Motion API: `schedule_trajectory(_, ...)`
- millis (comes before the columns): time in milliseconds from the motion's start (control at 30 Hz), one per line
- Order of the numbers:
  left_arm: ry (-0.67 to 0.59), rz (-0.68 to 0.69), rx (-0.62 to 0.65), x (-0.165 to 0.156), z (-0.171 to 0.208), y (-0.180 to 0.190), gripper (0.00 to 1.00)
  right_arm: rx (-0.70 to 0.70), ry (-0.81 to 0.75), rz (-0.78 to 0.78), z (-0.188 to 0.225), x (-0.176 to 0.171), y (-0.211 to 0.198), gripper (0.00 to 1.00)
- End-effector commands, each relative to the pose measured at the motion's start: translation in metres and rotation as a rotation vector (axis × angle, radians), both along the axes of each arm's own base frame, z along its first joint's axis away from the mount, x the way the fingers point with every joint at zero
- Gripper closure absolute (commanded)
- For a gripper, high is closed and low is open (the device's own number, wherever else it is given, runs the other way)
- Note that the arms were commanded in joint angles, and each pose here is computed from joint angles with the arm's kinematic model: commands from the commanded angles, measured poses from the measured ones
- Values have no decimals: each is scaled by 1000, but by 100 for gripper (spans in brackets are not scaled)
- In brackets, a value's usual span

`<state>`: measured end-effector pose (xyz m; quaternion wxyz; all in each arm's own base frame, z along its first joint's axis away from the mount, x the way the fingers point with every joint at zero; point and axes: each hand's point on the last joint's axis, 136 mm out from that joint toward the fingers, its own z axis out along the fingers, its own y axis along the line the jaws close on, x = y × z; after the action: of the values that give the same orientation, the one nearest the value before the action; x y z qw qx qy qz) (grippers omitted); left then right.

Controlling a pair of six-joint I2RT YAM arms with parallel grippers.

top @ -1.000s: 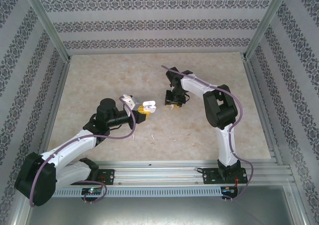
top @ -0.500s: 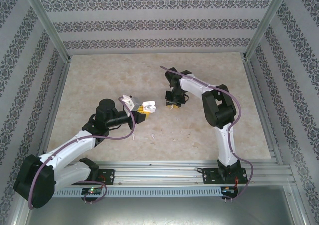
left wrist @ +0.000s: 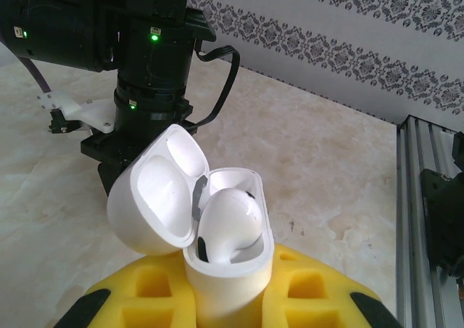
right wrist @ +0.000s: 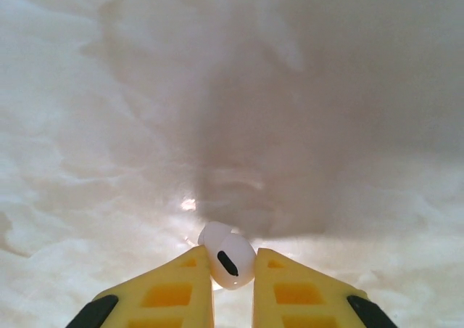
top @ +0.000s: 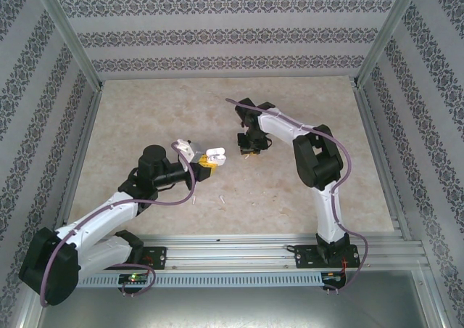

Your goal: Insert the wireless bluetooth earbuds into the charging case

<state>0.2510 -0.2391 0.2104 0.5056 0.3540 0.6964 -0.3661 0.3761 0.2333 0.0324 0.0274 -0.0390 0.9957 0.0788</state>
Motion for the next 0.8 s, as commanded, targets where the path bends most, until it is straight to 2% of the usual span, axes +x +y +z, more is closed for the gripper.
schedule_trajectory(0,-15,-16,-5,-3,4,1,100,-38,-83,69,32,-4,-2,85)
schedule_trajectory(167,-14,-39,-20,-3,9,-3,100,-60,-146,101,55,-15,-6,85)
schedule_trajectory(367,-2,-52,-18,-3,5,-5,100,-20,-193,122,65,-33,4,85)
schedule_trajectory(567,6,-46,-36,-2,6,-6,100,-7,-171,147,51,-51,8,85)
schedule_trajectory(633,3,-39,-38,-2,7,-5,100,27,-129,167,38,-59,13,84)
schedule_trajectory(767,1,-18,-54,-4,9,-1,100,11,-38,187,8,-74,11,84)
